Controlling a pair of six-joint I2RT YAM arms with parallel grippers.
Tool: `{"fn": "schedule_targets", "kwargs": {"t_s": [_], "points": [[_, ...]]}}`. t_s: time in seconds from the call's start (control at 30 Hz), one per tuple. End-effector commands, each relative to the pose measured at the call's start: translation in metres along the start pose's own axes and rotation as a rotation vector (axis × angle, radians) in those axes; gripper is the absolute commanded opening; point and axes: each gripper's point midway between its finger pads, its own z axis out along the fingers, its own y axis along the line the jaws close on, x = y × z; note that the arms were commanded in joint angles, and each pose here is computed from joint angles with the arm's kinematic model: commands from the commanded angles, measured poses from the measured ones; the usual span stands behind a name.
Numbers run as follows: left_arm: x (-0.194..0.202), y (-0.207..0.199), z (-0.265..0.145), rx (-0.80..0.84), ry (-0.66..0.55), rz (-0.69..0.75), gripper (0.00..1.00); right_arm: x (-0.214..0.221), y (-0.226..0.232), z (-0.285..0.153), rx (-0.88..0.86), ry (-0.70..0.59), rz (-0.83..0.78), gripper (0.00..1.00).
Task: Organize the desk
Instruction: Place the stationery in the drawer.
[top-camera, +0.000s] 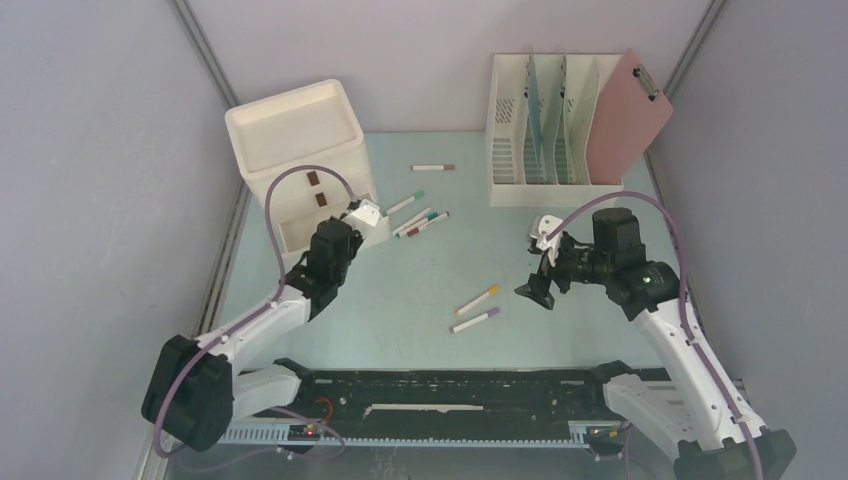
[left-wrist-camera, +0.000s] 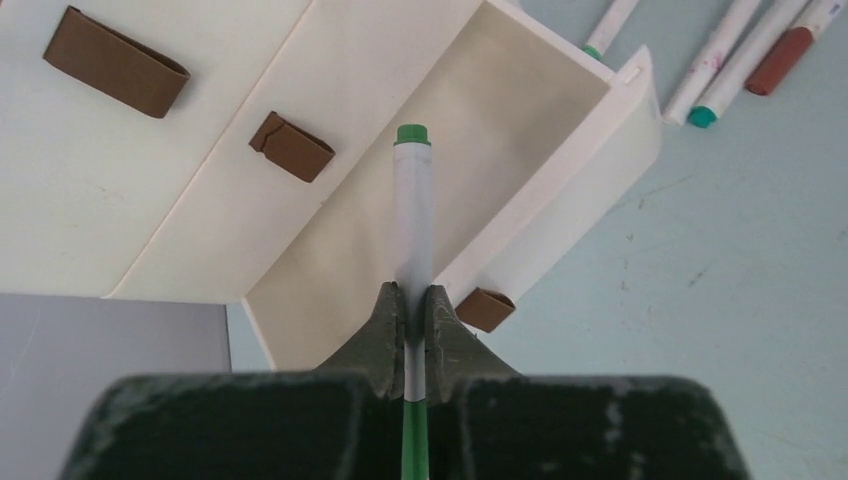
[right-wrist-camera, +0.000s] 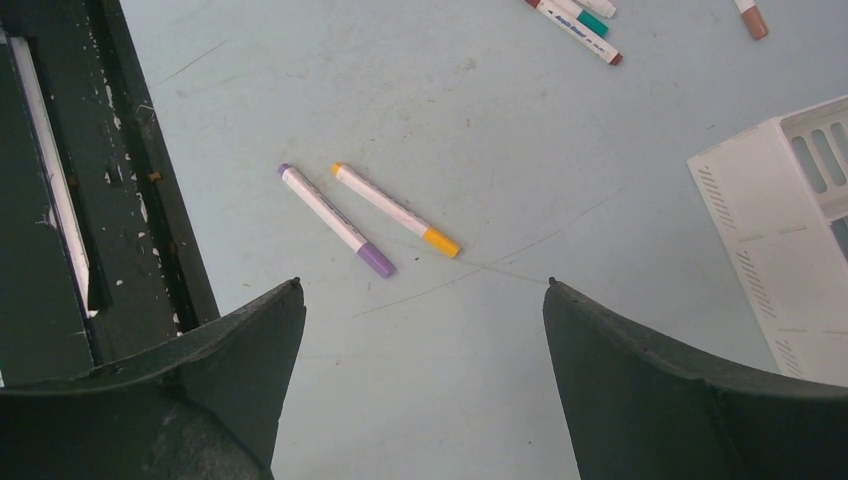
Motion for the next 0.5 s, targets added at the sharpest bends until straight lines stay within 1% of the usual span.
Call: {"fn": "schedule_targets", "kwargs": {"t_s": [0.0, 0.23, 0.47], "points": [[-0.031, 0.028, 0.013, -0.083, -0.068, -0.015, 0.00, -0.017, 0.001, -0.004, -0.006, -0.037, -0.048, 0.96], [-0.027, 0.034, 0.029, -0.106, -0.023, 0.012, 0.01, -0.017, 0.001, -0.004, -0.010, -0.038, -0.049, 0.96], [-0.024, 0.041, 0.041, -0.122, -0.003, 0.007, 0.06, -0.016, 0.002, -0.002, -0.018, -0.034, -0.045, 0.96]]}}
